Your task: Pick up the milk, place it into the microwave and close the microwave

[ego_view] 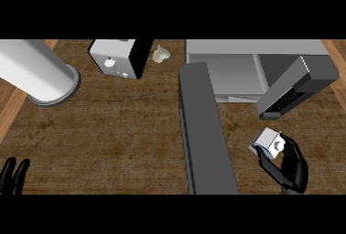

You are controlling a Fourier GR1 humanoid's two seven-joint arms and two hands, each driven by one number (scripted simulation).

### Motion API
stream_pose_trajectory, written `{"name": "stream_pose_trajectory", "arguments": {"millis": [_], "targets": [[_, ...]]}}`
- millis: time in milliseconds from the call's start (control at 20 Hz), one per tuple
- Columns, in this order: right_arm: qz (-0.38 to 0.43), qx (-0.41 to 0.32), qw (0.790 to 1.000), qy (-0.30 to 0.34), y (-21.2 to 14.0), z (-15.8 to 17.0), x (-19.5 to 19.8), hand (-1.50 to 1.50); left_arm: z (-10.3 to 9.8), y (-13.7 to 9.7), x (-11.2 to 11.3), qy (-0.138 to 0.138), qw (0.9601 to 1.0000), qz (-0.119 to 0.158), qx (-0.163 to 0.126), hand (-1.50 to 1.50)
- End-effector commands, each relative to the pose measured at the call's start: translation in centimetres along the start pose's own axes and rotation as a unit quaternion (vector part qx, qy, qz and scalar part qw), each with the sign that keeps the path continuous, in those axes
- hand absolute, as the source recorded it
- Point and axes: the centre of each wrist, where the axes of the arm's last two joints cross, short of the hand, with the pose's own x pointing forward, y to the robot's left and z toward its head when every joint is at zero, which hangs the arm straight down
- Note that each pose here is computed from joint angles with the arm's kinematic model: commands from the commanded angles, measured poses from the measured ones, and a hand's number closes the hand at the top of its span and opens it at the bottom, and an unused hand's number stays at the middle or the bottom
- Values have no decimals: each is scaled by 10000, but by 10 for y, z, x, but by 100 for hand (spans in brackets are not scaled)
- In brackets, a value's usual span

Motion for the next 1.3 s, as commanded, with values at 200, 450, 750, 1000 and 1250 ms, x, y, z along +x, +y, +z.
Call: {"name": "stream_pose_trajectory", "arguments": {"millis": [200,450,750,1000,1250], "targets": [[548,-822,9926,-700,15,-19,13,150,-2,12,-2,41,9999,-38,127,-150],[140,479,9962,-711,-2,-50,20,150,10,6,-4,118,9998,153,-65,-150],[-477,2076,9741,-764,-15,-75,37,150,3,11,-7,-55,9999,93,16,-150],[-953,2558,9594,-714,39,-65,41,150,6,0,-9,-2,9999,111,-56,-150],[-829,2649,9552,-1030,56,-79,83,150,-1,18,-7,40,9998,183,94,-150]]}}
